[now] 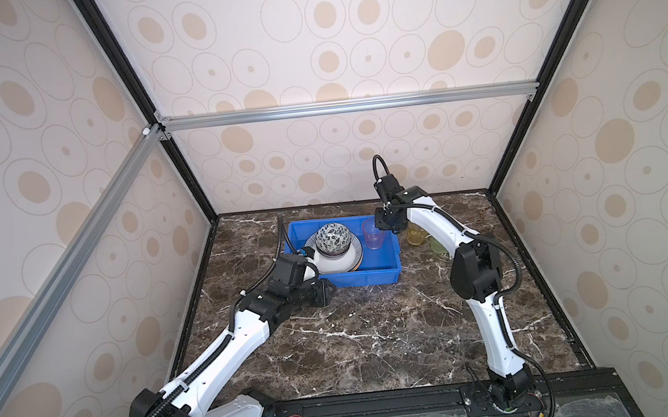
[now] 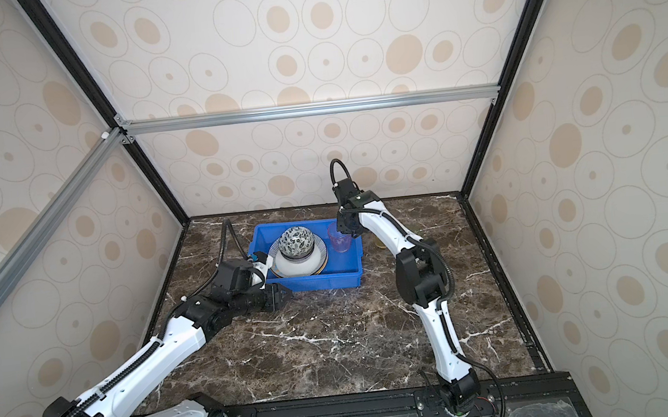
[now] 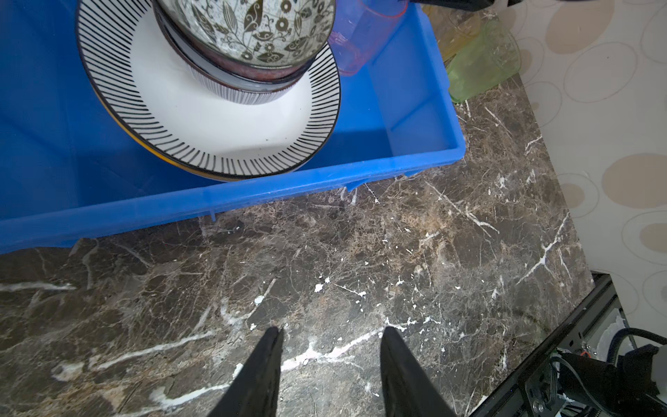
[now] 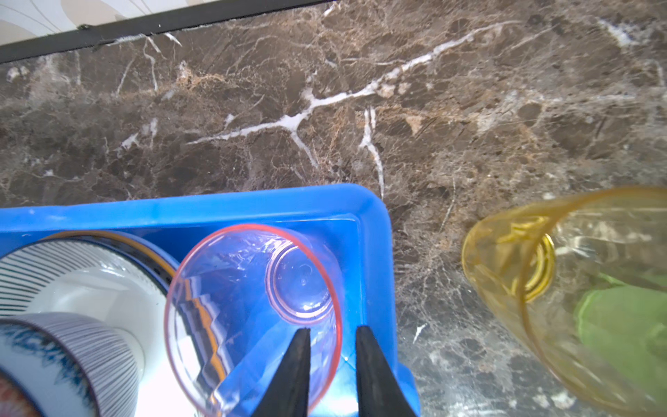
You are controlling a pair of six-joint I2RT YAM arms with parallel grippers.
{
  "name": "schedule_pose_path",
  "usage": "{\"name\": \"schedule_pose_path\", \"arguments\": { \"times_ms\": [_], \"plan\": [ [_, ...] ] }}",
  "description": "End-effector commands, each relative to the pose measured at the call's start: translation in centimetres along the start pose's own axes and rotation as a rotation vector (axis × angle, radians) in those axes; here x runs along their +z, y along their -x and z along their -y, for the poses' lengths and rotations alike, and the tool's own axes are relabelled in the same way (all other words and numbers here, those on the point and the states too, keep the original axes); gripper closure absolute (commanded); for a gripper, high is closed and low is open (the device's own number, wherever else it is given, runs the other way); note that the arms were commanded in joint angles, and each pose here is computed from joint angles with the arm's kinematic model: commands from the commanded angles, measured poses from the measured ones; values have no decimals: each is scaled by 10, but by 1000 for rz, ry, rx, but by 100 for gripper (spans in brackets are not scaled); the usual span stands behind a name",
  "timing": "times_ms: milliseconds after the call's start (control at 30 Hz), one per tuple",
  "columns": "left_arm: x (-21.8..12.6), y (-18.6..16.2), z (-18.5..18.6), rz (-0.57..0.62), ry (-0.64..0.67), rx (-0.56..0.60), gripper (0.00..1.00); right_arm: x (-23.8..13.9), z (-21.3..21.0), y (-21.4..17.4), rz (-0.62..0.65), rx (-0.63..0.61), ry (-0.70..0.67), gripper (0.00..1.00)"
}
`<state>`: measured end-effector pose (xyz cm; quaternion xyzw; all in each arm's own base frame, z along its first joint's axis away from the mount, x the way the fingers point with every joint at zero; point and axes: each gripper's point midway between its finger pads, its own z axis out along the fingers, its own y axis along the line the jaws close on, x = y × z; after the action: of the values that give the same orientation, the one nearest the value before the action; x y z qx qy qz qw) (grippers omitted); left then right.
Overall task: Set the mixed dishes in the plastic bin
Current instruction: 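Lower the pink cup into the bin beside the plate stack, then open the right gripper to release the pink cup upright, then move the right gripper toward the yellow cup while the left gripper nears the bowls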
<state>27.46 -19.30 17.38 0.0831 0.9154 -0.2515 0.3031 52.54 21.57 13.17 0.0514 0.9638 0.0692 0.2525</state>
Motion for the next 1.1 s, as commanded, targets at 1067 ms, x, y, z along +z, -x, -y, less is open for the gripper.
{"name": "schedule_pose_path", "arguments": {
  "times_ms": [1067],
  "plan": [
    [-28, 9, 11, 83, -10, -33, 54, -129, 54, -21, 158, 68, 51, 71]
  ]
}}
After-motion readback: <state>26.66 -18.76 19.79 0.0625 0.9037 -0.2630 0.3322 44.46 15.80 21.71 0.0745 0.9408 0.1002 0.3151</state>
